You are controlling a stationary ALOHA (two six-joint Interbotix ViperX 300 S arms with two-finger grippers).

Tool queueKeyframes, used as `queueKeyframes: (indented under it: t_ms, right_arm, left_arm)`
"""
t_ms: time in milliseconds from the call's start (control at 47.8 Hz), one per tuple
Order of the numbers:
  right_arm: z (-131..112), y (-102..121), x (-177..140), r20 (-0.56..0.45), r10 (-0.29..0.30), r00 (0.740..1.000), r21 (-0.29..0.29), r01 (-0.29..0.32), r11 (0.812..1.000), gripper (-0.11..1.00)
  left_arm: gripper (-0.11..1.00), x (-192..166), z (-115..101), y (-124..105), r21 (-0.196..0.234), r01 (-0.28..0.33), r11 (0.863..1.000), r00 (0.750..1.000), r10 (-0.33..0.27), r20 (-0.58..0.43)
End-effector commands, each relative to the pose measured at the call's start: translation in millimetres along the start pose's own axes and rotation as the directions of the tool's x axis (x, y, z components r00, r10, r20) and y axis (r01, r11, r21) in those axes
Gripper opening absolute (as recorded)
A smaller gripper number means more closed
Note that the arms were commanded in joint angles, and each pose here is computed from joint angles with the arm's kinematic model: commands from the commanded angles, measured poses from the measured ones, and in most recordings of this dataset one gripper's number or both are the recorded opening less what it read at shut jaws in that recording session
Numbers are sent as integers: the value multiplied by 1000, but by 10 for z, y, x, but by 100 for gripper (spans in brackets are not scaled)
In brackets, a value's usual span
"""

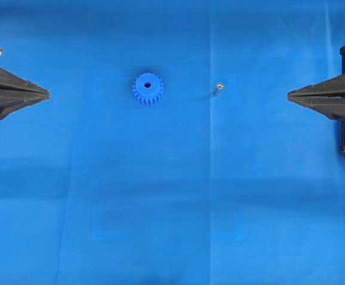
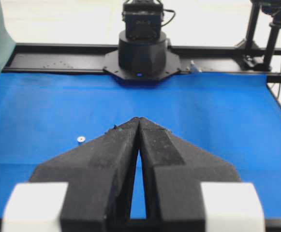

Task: Insert the shaft placed at a random location into the center hole of the small gear at another random location.
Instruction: 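Move the right gripper open toward the silver shaft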

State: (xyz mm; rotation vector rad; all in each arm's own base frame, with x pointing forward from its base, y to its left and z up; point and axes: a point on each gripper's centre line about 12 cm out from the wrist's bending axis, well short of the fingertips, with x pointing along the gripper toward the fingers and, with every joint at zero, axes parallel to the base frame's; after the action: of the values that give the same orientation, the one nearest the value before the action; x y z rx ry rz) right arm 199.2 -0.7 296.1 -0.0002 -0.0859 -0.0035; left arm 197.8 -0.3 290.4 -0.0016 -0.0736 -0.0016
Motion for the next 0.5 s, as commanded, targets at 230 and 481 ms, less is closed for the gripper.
queueKeyframes:
  t_ms: [230,481]
  right_arm:
    - [-8,-94,76,-31,-45,999,-21,44,999,-6]
    - [-185,-279,168,-76,-128,989,-14,127,992,-5]
  left_arm:
    - [0,-47,86,5,0,-3,1000,1000,3,18]
    - [0,-67,78,5,0,-2,1000,1000,2,15]
